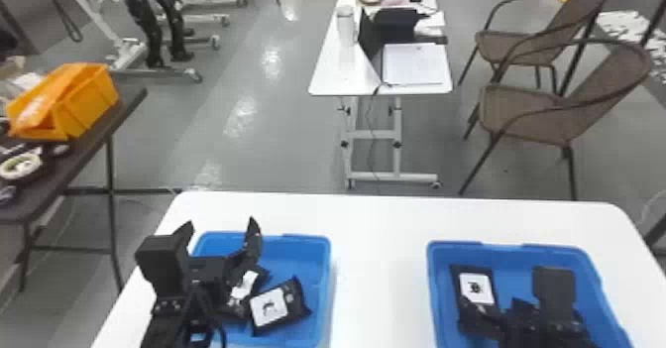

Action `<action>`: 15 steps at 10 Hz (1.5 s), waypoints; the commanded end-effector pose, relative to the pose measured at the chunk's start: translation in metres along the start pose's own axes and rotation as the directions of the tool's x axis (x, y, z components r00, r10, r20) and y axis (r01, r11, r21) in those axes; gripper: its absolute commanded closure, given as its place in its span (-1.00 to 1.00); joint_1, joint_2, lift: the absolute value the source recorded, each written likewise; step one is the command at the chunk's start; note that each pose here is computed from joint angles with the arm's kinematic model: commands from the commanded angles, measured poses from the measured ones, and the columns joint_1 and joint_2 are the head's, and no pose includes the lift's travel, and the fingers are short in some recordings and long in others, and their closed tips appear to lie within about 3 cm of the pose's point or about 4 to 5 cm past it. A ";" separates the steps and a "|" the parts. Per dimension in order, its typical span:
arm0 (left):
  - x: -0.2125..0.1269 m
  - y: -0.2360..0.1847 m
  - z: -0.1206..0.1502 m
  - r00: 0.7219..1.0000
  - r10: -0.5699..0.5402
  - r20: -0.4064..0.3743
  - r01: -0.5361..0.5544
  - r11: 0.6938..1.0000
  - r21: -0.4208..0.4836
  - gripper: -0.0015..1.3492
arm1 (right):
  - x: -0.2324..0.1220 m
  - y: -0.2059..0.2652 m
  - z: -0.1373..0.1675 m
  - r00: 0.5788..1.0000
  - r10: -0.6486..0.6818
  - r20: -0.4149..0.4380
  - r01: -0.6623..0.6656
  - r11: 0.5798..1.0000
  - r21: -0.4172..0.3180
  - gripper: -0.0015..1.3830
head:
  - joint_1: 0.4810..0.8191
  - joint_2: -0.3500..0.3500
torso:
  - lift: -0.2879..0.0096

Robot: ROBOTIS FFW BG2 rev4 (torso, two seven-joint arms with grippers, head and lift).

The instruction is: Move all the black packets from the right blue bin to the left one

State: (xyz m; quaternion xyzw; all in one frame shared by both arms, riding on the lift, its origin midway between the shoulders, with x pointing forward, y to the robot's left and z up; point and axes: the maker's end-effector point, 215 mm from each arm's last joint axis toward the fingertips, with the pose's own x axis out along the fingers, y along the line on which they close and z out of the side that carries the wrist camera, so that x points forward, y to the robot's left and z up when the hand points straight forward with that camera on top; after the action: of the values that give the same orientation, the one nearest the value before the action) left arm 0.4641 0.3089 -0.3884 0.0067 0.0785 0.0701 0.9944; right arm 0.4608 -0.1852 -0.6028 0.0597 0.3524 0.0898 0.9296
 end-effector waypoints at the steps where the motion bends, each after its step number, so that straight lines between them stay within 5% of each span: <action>1: 0.000 -0.001 0.000 1.000 -0.001 0.001 0.001 1.000 0.000 -0.90 | 0.008 0.004 -0.002 1.000 -0.002 -0.019 0.002 1.000 -0.012 -0.72 | 0.27 0.42 | 0.94; 4: 0.000 -0.004 -0.001 1.000 -0.009 -0.003 0.009 1.000 -0.003 -0.90 | 0.021 0.015 -0.016 0.997 0.027 -0.078 -0.026 1.000 0.011 -0.63 | 0.27 0.46 | 0.94; 5: 0.000 -0.004 -0.002 1.000 -0.009 -0.006 0.009 1.000 -0.004 -0.90 | 0.024 0.016 -0.023 0.995 0.039 -0.095 -0.037 0.999 0.029 -0.29 | 0.27 0.48 | 0.94; 7: 0.000 -0.001 -0.006 1.000 -0.006 -0.011 0.006 0.999 -0.031 -0.89 | 0.020 0.019 -0.016 0.996 0.056 -0.070 -0.055 0.998 0.022 0.78 | 0.27 0.49 | 0.94; 10: -0.001 0.001 -0.012 1.000 -0.004 -0.022 0.003 0.999 -0.053 -0.89 | 0.006 0.015 0.000 0.999 0.049 -0.004 -0.048 0.997 0.052 0.81 | 0.27 0.50 | 0.94; 13: 0.003 0.004 -0.005 1.000 -0.007 -0.017 0.004 0.986 -0.169 -0.89 | -0.040 -0.010 0.028 0.996 0.007 0.086 -0.011 0.999 0.051 0.81 | 0.27 0.44 | 0.94; 15: 0.004 0.008 -0.006 0.999 -0.024 -0.042 0.012 0.963 -0.270 -0.89 | -0.073 -0.004 0.086 0.979 0.038 0.201 -0.040 0.999 0.009 0.81 | 0.27 0.38 | 0.94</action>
State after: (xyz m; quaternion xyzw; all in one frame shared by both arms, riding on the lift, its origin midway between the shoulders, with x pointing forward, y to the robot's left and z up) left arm 0.4662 0.3161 -0.3931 -0.1159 0.0857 0.0706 0.9870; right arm 0.4597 -0.2043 -0.5101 0.0884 0.2720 0.1040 0.9526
